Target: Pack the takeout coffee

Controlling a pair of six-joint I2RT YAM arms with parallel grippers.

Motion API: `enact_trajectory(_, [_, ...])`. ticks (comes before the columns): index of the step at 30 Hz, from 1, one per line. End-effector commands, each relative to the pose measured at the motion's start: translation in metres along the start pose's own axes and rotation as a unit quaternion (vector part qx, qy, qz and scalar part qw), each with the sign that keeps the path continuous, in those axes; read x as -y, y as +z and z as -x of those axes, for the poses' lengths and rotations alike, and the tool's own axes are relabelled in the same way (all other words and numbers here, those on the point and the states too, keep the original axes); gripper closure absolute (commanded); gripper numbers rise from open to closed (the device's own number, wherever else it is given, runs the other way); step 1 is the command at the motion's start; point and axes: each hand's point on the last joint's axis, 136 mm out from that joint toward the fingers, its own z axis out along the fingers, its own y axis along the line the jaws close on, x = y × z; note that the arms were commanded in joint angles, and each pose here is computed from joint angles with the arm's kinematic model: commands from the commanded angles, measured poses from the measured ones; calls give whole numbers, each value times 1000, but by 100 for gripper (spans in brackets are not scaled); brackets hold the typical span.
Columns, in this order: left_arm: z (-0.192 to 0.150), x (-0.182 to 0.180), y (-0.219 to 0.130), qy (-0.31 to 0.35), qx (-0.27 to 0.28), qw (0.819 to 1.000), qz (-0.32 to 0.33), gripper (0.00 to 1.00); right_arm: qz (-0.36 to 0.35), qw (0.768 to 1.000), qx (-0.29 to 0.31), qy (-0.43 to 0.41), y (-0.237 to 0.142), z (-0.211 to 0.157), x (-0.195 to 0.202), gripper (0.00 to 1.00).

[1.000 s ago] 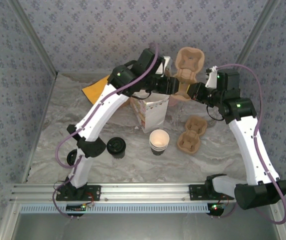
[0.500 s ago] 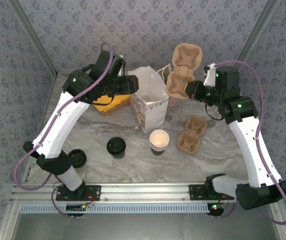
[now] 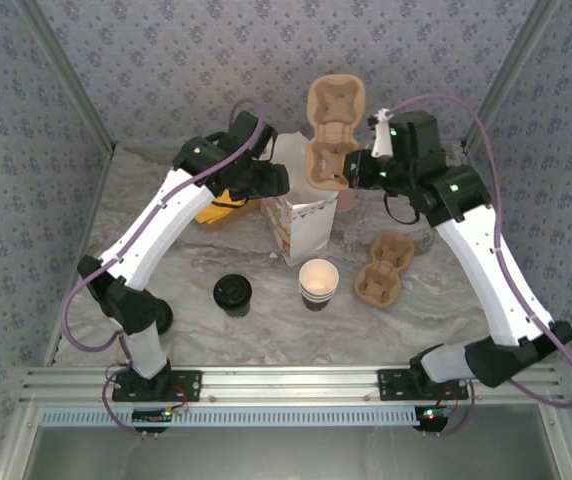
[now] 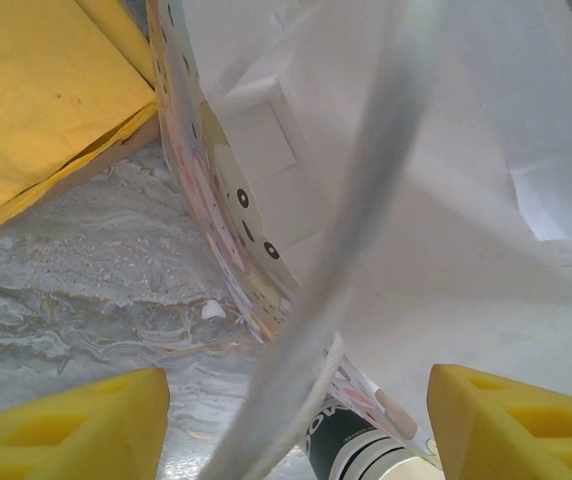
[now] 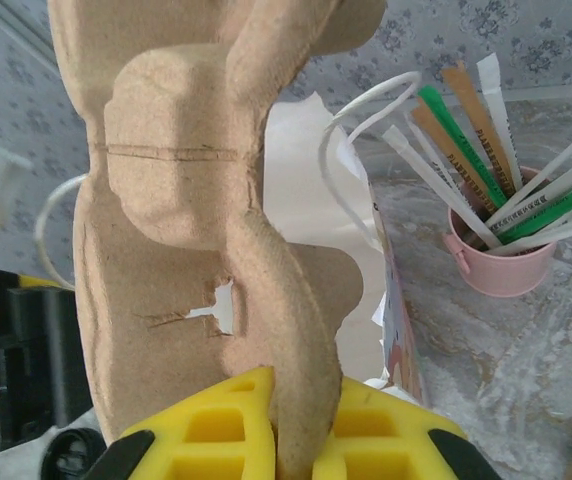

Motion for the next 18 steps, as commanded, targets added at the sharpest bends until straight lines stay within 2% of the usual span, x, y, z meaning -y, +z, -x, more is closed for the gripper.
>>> enact_trajectory(1, [18,4,-28,-9,39,999,-37,32,-59,997,-26,-48,7,-7,6,91])
enact_trajectory(11, [33,-11,-50,-35,78,994,-76,33,-144,976,-97,-128,52,-19,-5,92])
enact_trajectory(18, [28,-16,-44,-33,66,994,-82,33,-186,959,-127,-174,71,-23,-4,93])
